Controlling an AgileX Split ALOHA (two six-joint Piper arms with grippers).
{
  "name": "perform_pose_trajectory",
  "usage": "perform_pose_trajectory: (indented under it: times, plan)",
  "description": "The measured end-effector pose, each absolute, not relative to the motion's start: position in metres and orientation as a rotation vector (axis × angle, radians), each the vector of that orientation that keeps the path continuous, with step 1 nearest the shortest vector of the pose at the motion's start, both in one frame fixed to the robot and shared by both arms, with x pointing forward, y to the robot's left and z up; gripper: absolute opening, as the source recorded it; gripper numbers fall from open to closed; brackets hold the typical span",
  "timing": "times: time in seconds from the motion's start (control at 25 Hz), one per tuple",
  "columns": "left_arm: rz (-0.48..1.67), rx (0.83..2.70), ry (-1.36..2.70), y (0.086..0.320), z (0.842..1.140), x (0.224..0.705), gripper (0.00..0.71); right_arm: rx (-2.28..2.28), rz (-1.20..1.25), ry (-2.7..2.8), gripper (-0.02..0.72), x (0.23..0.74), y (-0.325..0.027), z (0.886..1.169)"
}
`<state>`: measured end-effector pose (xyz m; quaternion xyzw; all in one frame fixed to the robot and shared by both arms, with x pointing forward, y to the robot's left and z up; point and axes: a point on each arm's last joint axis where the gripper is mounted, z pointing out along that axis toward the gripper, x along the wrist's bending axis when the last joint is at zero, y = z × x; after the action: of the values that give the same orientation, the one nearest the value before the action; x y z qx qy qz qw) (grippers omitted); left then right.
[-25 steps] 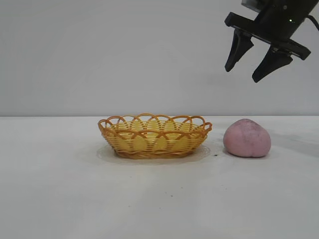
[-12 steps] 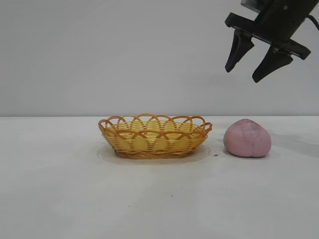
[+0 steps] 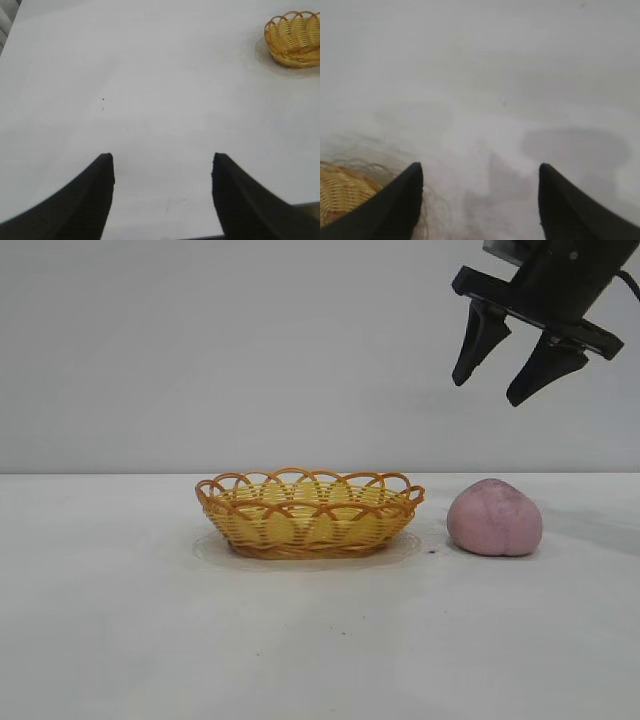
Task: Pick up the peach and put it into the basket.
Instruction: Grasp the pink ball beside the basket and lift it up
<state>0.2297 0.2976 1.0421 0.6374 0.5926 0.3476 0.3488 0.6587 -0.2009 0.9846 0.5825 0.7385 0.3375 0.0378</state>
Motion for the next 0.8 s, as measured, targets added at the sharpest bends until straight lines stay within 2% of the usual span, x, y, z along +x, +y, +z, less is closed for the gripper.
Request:
perform_pose_trajectory:
  times: [0.12, 0.44, 0.56, 0.6, 0.64, 0.8]
  plan:
    - [0.901, 1.647, 1.531, 0.297, 1.043, 0.230, 0.380, 1.749, 1.008, 2.278, 0.427, 0.658, -0.203, 0.988]
    - [0.896, 1.643, 1.527, 0.297, 1.043, 0.230, 0.380, 1.574, 0.903, 2.375, 0.427, 0.639, -0.209, 1.021]
    - [0.896, 1.643, 1.527, 0.297, 1.043, 0.230, 0.380, 1.563, 0.840, 2.471, 0.427, 0.629, -0.209, 1.023]
    - [0.896, 1.643, 1.527, 0.297, 1.043, 0.230, 0.380, 1.562, 0.814, 2.510, 0.375, 0.626, -0.209, 1.023]
    - [0.896, 1.643, 1.527, 0.297, 1.043, 0.230, 0.380, 1.551, 0.781, 2.552, 0.356, 0.622, -0.209, 1.023]
    - [0.896, 1.643, 1.527, 0.297, 1.043, 0.230, 0.380, 1.461, 0.622, 2.714, 0.367, 0.606, -0.199, 1.023]
